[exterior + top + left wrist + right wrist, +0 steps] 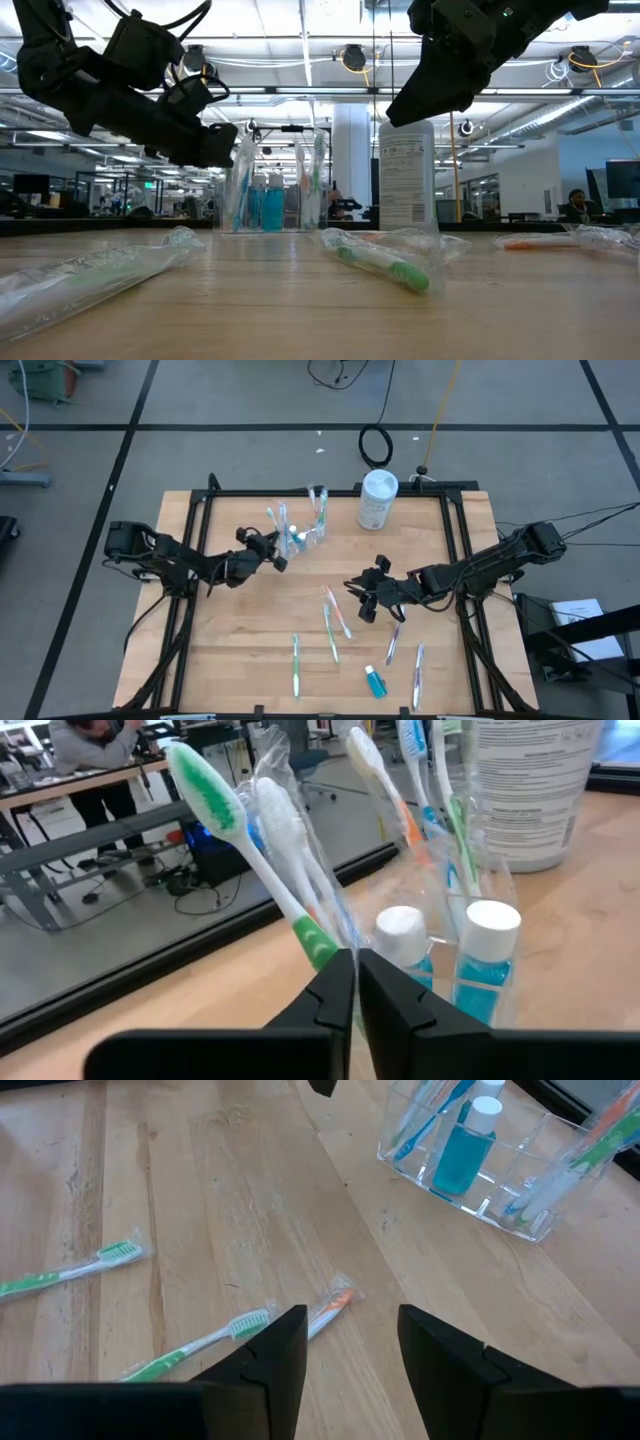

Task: Pick & Place toothbrushing station
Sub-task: Put the green toothbrush into the transparent organizer, then put the orange toothbrush into the transparent organizer

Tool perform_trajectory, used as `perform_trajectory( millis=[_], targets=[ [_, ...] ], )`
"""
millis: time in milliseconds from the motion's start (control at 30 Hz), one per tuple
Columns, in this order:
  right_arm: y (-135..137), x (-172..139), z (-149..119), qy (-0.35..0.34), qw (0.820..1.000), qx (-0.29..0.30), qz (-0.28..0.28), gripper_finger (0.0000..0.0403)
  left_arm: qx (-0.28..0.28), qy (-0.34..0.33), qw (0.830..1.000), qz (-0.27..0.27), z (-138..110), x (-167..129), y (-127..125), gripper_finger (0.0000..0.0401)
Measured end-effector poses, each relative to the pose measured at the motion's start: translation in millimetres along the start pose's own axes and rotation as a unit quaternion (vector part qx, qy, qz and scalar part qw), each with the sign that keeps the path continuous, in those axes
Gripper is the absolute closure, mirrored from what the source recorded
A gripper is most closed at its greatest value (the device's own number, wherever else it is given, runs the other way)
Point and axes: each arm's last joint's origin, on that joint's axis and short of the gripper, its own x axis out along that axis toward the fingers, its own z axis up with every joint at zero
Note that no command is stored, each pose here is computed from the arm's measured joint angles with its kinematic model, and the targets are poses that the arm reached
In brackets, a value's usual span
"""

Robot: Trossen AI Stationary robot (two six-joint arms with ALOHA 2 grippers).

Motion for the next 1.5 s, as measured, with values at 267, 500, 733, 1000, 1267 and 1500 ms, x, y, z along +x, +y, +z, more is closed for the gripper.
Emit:
perform_trajectory(
  millis=[267,500,733,1000,1267,1500],
  targets=[
    [0,0,0,0.0,1.0,0.0,0.0,0.025,-0.005,-0.004,1.0,-0.003,1,0,-1,0.0304],
    [0,0,0,0.0,1.0,0.0,0.0,0.025,-0.013,-0.009,1.0,-0.025,3,-5,-5,0.0258],
    [0,0,0,0.0,1.0,0.0,0.0,0.025,-0.016,-0.049,0.998,-0.025,24,-21,-4,0.0257],
    [0,0,0,0.0,1.0,0.0,0.0,0.025,-0.051,-0.101,0.991,-0.075,54,-51,-1,0.0265],
    [0,0,0,0.0,1.0,0.005,0.0,0.025,-0.084,-0.125,0.975,-0.164,64,-79,-7,0.0265],
    [0,0,0,0.0,1.0,0.014,0.0,0.025,-0.111,-0.113,0.93,-0.331,63,-91,-18,0.0265]
  ],
)
